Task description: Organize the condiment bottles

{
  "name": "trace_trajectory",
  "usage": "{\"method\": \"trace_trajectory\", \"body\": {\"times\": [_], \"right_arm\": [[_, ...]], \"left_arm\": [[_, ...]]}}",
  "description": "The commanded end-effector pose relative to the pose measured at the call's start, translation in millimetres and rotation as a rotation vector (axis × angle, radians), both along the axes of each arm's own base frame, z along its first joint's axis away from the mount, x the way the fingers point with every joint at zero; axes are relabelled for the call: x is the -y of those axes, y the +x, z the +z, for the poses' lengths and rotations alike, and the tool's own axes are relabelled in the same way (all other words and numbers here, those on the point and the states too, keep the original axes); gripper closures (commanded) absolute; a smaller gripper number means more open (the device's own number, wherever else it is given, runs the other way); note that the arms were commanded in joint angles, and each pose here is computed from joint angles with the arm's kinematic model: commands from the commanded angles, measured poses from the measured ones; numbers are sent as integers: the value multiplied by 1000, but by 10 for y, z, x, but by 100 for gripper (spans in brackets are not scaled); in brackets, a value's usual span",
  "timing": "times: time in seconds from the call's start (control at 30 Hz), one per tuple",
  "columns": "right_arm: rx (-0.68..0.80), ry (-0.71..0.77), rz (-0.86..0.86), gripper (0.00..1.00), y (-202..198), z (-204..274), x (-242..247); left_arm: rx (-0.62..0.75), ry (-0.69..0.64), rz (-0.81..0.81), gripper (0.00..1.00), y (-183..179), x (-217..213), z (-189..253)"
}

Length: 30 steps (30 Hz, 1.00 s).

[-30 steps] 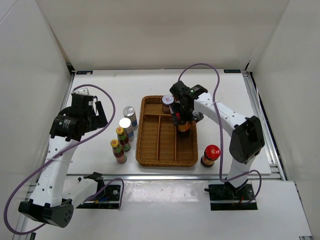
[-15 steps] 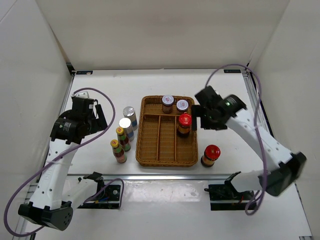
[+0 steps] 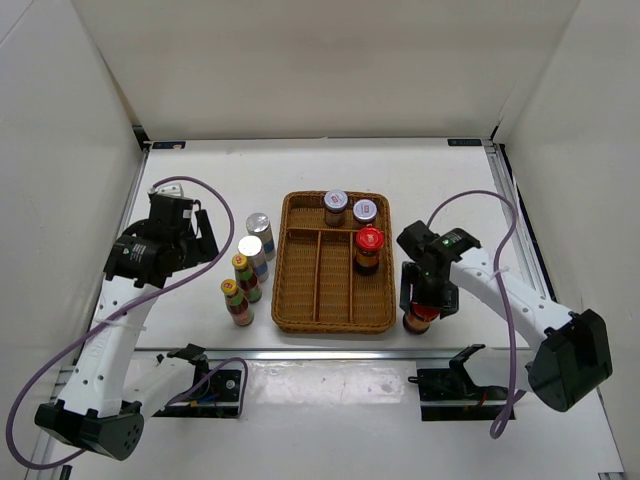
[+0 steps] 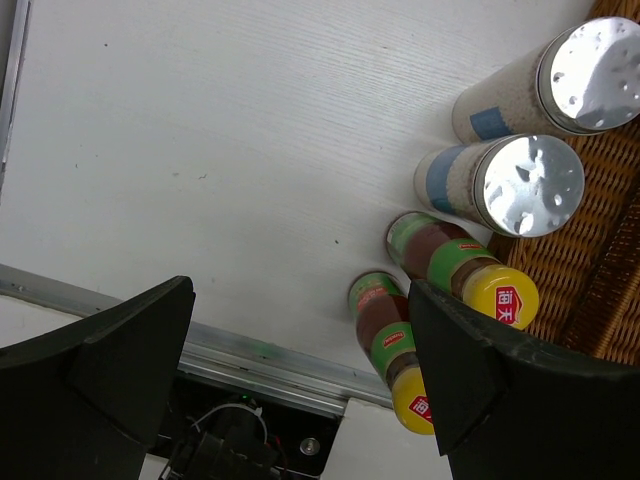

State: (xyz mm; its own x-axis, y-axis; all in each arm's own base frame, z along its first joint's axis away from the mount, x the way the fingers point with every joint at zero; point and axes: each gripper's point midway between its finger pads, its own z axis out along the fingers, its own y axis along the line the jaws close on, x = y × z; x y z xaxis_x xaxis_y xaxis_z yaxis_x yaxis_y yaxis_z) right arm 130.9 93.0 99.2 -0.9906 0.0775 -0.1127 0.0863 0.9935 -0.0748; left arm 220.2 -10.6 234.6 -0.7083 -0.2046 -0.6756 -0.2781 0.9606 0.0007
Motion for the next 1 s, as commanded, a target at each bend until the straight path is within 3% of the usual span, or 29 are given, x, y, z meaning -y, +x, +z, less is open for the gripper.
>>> {"method": "trace_trajectory", "body": {"times": [0.0,0.03,0.2,0.23,0.33,0.63,0.97], "right_arm": [[30,31,-36,25,98,-19,-75],[29,30,-36,37,120,-12,-90],[44,40,-45,72,123,253,-72],[71,59,-45,85,183,390,-112],[106,98,-30,100,176,635,-160],[253,247,193,100,313,1268,-679],[208,177,311,100,633,946,-1054]], "left_arm": [[16,-3,6,1,9,4,20],[16,-3,6,1,9,4,20],[18,21,11,1,10,-37,28],[29,26,18,1,1,-58,50],[29,26,18,1,1,-59,51],[20,29,18,1,-27,-66,5],[20,29,18,1,-27,-66,5]]}}
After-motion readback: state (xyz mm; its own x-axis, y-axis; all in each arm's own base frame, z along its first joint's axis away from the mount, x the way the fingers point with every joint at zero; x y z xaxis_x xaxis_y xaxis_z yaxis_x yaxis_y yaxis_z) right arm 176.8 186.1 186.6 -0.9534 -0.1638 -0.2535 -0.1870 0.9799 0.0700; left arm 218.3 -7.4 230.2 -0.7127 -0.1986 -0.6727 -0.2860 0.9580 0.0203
